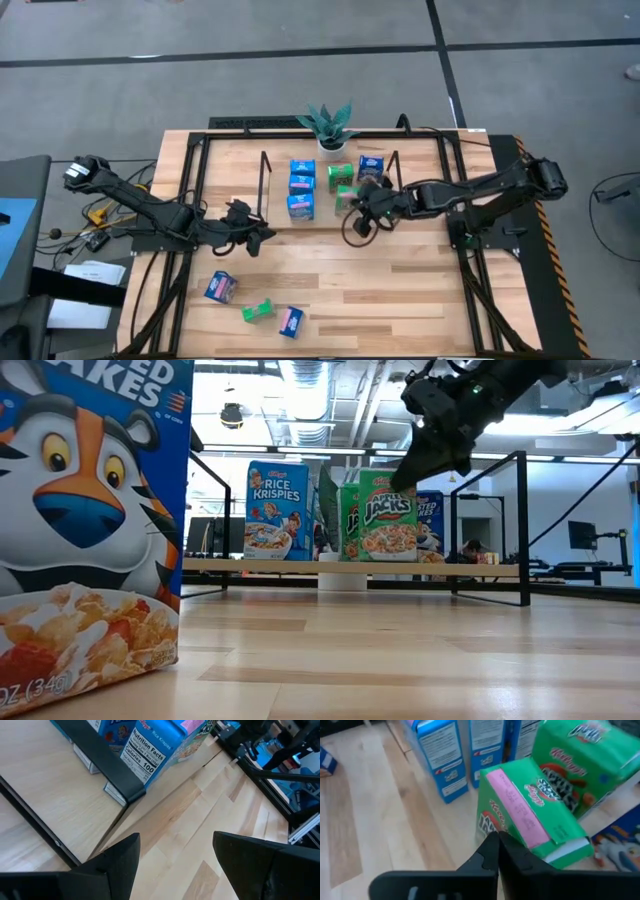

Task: Stack cereal on shelf
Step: Put the right green cereal box on the shelf aligned with the other green cereal box

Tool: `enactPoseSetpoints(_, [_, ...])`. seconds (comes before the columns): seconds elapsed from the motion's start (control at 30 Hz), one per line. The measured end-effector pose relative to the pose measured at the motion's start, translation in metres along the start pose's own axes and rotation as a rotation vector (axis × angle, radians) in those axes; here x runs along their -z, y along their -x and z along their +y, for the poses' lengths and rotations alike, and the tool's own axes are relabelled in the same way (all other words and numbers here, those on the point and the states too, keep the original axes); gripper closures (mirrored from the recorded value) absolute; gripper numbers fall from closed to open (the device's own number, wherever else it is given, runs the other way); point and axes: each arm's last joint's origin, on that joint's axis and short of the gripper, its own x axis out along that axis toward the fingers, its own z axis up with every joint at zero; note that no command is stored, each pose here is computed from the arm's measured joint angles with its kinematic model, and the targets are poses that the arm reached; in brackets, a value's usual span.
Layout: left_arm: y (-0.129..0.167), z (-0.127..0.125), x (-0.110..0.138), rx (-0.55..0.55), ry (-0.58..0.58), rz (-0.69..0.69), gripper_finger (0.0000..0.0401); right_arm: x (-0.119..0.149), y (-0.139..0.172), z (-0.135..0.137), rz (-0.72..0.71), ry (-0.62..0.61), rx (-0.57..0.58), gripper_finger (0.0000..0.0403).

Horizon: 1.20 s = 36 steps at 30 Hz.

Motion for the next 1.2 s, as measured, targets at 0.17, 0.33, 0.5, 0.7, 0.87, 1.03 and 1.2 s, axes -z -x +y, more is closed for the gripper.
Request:
enactPoseSetpoints(0.17, [0.0, 0.0, 0.0, -0.001, 0.0, -0.002, 0.0161, -0.013, 0.002, -0.001, -0.003, 0.019, -0.028, 0.0379])
enactPoseSetpoints(0.33, [0.0, 0.0, 0.0, -0.001, 0.0, -0.002, 0.0161, -0.023, 0.015, 0.005, 0.093, 0.085, -0.057, 0.039])
enactPoseSetpoints(0.5, [0.0, 0.001, 0.001, -0.012, -0.009, 0.004, 0.0161, -0.028, 0.027, 0.008, 0.197, 0.193, -0.032, 0.0391])
enactPoseSetpoints(0.7, [0.0, 0.002, 0.0, -0.028, -0.011, -0.015, 0.0161, -0.021, 0.021, 0.013, 0.258, 0.218, -0.012, 0.0391])
enactPoseSetpoints(0.87, [0.0, 0.003, 0.001, -0.035, -0.016, -0.011, 0.0161, -0.009, 0.001, 0.021, 0.317, 0.249, 0.005, 0.0391])
enactPoseSetpoints(1.03, [0.0, 0.003, 0.001, -0.037, 0.003, -0.01, 0.0161, 0.003, -0.019, 0.024, 0.38, 0.278, 0.032, 0.0388])
enactPoseSetpoints(1.2, [0.0, 0.003, 0.001, -0.039, 0.004, -0.008, 0.0161, 0.005, -0.027, 0.027, 0.375, 0.295, 0.027, 0.0387])
